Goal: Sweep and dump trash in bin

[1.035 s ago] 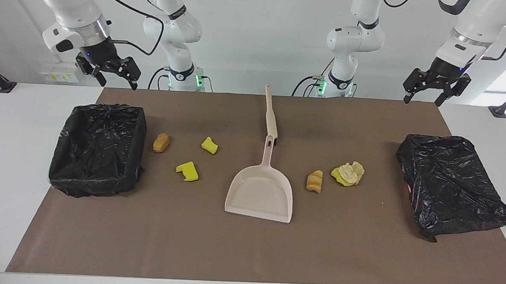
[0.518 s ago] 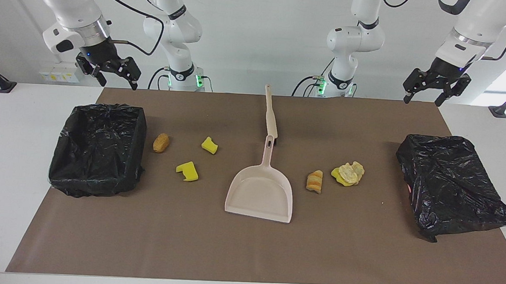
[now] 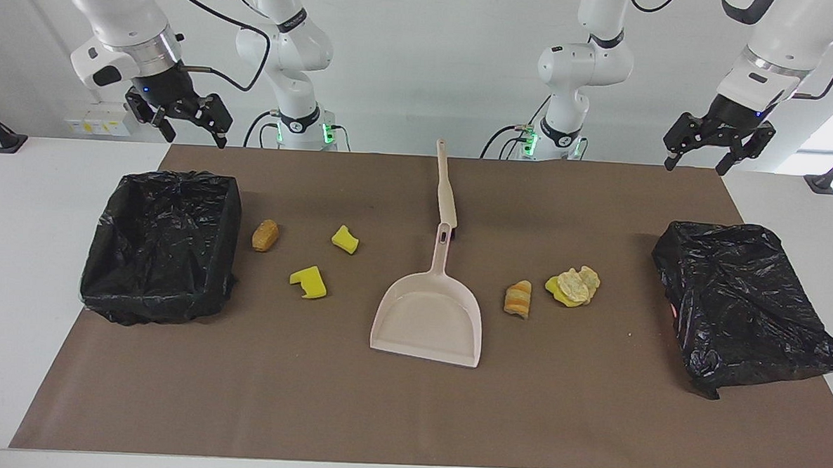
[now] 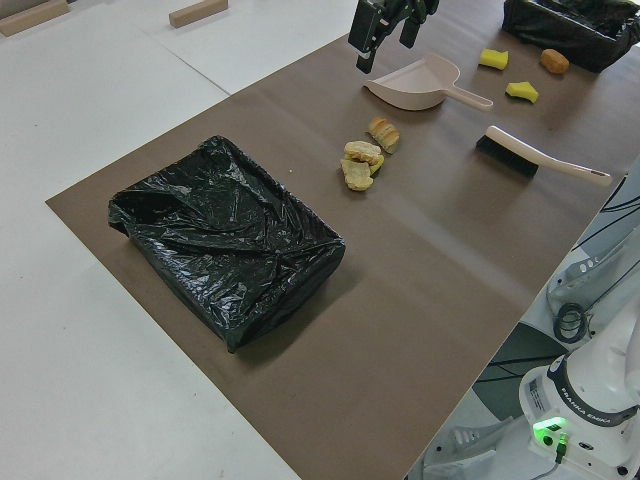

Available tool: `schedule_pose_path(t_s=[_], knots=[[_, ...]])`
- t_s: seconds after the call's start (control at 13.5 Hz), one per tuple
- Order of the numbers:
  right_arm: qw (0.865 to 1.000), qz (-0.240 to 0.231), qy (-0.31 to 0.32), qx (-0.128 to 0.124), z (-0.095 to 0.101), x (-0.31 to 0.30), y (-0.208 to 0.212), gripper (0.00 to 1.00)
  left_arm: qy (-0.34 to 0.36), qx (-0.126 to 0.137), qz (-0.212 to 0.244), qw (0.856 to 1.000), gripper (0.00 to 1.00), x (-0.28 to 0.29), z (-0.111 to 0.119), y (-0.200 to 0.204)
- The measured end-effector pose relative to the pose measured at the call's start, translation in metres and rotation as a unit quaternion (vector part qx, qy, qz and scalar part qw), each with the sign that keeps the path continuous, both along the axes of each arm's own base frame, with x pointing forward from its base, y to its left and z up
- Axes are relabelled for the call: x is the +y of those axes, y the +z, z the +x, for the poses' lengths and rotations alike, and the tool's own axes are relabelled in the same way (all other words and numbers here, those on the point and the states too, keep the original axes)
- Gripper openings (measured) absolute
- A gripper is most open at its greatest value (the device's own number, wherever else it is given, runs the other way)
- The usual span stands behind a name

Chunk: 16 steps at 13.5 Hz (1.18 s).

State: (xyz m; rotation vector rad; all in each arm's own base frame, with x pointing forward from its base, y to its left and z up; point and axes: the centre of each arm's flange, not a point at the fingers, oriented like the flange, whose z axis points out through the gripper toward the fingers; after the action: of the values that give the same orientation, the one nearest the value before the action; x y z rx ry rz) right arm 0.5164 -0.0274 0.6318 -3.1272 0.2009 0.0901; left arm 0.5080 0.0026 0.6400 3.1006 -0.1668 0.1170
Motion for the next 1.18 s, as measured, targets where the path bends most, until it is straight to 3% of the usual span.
schedule_pose_path(t_s=[0.22, 0.52, 0.67, 0.89, 1.18], knots=[[1.0, 0.0, 0.0, 0.001, 0.0, 0.0, -0.001, 1.0, -0.013, 0.019, 0.001, 1.0, 1.0, -0.013, -0.004, -0.004], [1.0, 0.0, 0.0, 0.002, -0.002, 0.0, -0.002, 1.0, -0.054, 0.049, 0.011, 0.997, 1.0, -0.072, -0.017, -0.009], [1.0, 0.0, 0.0, 0.004, -0.003, 0.001, -0.003, 1.0, -0.045, 0.071, 0.021, 0.996, 1.0, -0.114, -0.038, -0.018], [1.0, 0.0, 0.0, 0.005, -0.004, 0.001, -0.004, 1.0, -0.023, 0.096, 0.046, 0.994, 1.0, -0.181, -0.09, -0.051], [1.0, 0.0, 0.0, 0.007, -0.006, 0.001, -0.005, 1.0, 0.013, 0.09, 0.03, 0.995, 1.0, -0.264, -0.138, -0.114]])
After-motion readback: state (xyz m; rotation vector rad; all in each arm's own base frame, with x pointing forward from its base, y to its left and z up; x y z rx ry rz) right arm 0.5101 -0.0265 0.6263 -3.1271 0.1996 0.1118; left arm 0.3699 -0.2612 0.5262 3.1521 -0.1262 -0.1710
